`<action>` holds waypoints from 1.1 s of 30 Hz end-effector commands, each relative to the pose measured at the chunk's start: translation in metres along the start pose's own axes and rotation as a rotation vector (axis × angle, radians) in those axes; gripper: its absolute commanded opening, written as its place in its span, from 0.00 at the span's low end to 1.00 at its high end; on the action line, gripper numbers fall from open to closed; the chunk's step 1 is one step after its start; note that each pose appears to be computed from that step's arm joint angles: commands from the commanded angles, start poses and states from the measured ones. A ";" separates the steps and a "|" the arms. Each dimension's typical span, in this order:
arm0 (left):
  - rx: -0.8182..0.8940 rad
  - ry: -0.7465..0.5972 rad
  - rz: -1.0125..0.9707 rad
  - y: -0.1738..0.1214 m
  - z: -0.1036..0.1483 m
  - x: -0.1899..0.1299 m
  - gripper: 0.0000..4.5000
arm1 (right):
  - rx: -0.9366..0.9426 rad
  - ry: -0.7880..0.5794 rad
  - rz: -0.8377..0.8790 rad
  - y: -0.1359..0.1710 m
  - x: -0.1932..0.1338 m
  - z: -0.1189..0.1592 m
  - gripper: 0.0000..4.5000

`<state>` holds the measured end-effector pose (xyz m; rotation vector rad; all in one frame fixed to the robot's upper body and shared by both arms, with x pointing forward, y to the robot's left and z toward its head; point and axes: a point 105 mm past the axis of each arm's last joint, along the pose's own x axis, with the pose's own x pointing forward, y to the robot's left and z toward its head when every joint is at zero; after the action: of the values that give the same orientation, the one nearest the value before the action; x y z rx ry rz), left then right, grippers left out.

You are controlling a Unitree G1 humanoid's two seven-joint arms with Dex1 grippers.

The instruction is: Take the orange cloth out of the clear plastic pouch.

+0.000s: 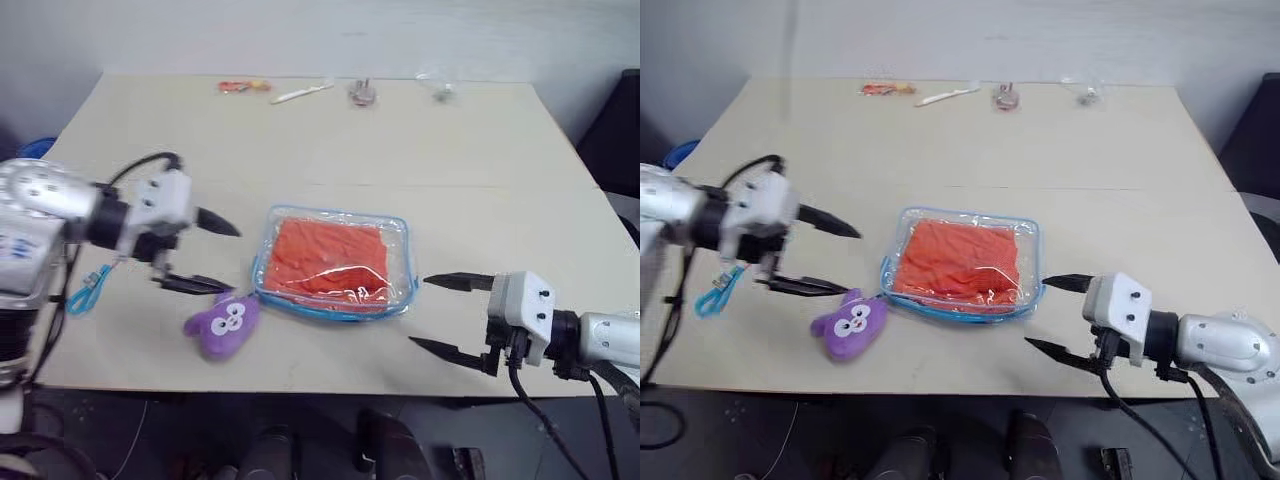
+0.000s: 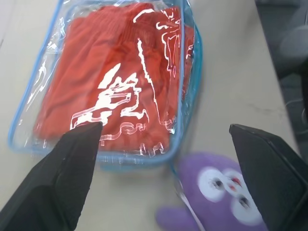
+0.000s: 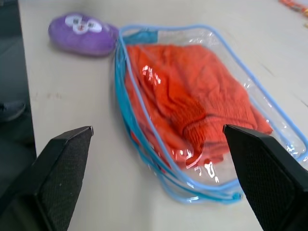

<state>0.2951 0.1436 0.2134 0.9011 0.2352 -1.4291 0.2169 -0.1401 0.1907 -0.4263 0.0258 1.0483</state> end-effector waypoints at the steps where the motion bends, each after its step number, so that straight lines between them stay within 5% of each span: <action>1: 0.142 0.078 -0.008 0.003 0.004 0.014 1.00 | 0.009 -0.024 -0.044 0.002 0.003 0.011 1.00; 10: 0.315 0.195 0.023 0.006 -0.016 0.039 1.00 | 0.029 -0.018 -0.088 0.008 0.008 0.009 1.00; 24: 0.213 0.121 0.188 0.010 -0.009 0.049 1.00 | 0.044 -0.018 -0.121 0.007 0.011 0.004 1.00; 33: 0.191 0.044 0.299 0.011 0.006 0.049 0.38 | 0.040 0.010 -0.107 0.014 0.013 -0.003 1.00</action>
<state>0.3156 0.1056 0.1766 1.0792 0.0634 -1.1951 0.2184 -0.1309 0.1751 -0.3678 0.0708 0.9150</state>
